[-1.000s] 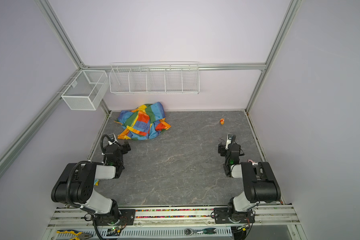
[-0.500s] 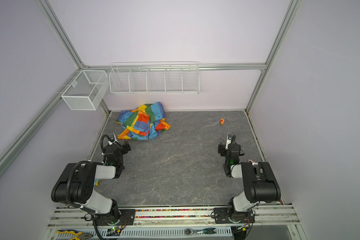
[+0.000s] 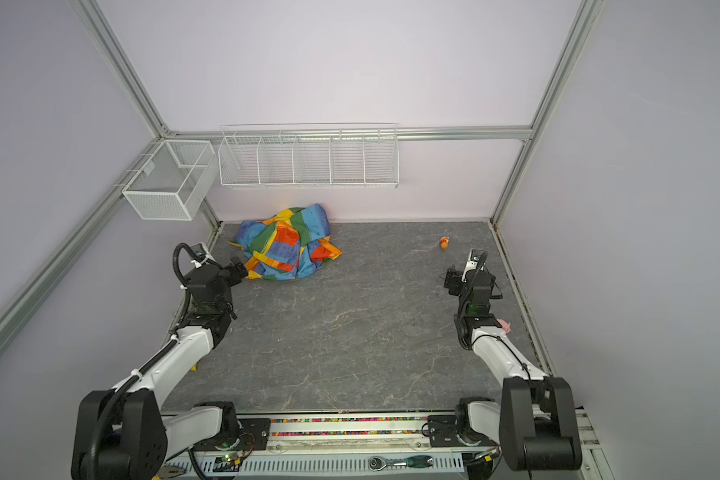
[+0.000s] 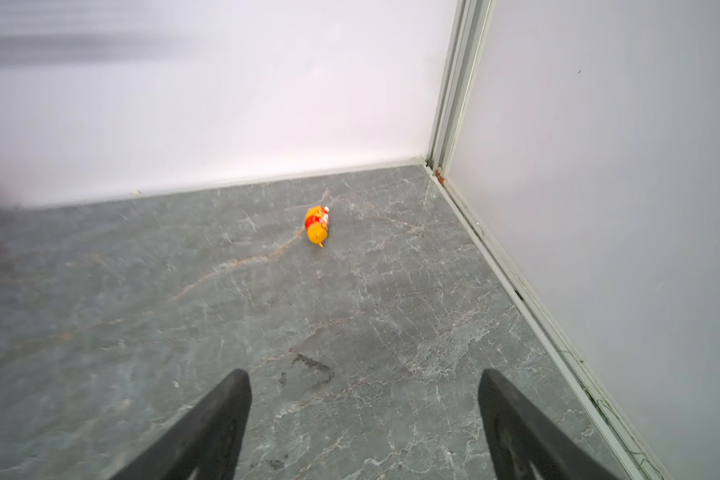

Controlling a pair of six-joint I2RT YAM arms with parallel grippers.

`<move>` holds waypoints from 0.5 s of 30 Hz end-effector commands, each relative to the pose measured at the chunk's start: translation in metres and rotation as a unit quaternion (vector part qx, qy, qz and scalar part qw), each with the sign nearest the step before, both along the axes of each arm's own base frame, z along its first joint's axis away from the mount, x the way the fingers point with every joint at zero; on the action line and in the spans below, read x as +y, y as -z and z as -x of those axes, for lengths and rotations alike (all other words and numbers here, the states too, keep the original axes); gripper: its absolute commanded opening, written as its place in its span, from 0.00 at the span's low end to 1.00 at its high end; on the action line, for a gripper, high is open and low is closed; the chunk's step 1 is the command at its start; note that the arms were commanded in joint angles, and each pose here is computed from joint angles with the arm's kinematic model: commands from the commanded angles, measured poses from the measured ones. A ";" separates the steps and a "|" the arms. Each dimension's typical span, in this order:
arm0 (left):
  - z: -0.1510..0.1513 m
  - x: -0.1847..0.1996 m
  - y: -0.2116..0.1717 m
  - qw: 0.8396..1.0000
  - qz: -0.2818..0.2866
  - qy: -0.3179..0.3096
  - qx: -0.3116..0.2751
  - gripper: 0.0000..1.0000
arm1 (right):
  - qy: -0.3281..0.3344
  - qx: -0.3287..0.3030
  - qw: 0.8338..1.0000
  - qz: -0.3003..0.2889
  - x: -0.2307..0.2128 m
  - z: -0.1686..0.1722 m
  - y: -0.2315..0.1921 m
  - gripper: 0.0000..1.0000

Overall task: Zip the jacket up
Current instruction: 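Grasp the rainbow jacket with the left gripper while the right gripper approaches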

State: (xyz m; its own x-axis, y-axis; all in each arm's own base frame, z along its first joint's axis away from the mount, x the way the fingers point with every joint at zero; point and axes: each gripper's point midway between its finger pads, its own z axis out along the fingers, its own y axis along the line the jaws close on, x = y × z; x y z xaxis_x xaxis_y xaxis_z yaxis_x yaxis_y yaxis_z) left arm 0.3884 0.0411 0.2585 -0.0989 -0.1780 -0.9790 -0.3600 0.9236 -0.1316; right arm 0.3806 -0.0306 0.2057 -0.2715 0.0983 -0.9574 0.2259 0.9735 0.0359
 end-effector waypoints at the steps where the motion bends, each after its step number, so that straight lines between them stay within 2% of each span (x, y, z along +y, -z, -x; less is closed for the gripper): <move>1: 0.020 -0.003 -0.019 0.999 0.037 0.004 0.034 0.99 | 0.001 0.030 0.998 -0.057 0.007 0.019 -0.032 0.88; 4: 0.040 -0.001 -0.039 0.998 0.061 -0.003 0.003 0.99 | -0.032 0.070 0.995 -0.065 0.020 0.029 -0.050 0.88; 6: 0.058 0.012 -0.042 0.992 0.118 -0.040 -0.022 0.99 | -0.014 0.059 0.995 -0.084 0.015 0.032 -0.065 0.88; 9: 0.060 0.000 -0.043 0.981 0.192 0.018 -0.019 0.99 | 0.047 0.058 0.985 -0.154 -0.002 0.042 -0.060 0.89; 10: 0.057 -0.008 -0.042 0.977 0.208 0.039 -0.008 0.99 | 0.018 0.066 0.980 -0.187 0.007 0.040 -0.058 0.89; 13: 0.045 -0.036 -0.027 0.960 0.256 0.102 0.044 1.00 | -0.054 0.096 0.964 -0.242 0.036 0.035 -0.051 0.99; 15: 0.032 -0.065 -0.011 0.939 0.286 0.170 0.086 0.90 | -0.110 0.129 0.948 -0.269 0.061 0.029 -0.044 0.92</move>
State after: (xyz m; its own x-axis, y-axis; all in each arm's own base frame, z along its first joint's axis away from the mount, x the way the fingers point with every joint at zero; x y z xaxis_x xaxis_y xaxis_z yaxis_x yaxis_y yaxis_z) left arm 0.3474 0.0235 0.3057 -0.1402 -0.5323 -0.8349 -0.2304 0.8376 -0.4953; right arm 0.3526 -0.0129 0.2637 -0.4077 0.4182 -0.8117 0.2034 0.9082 0.3658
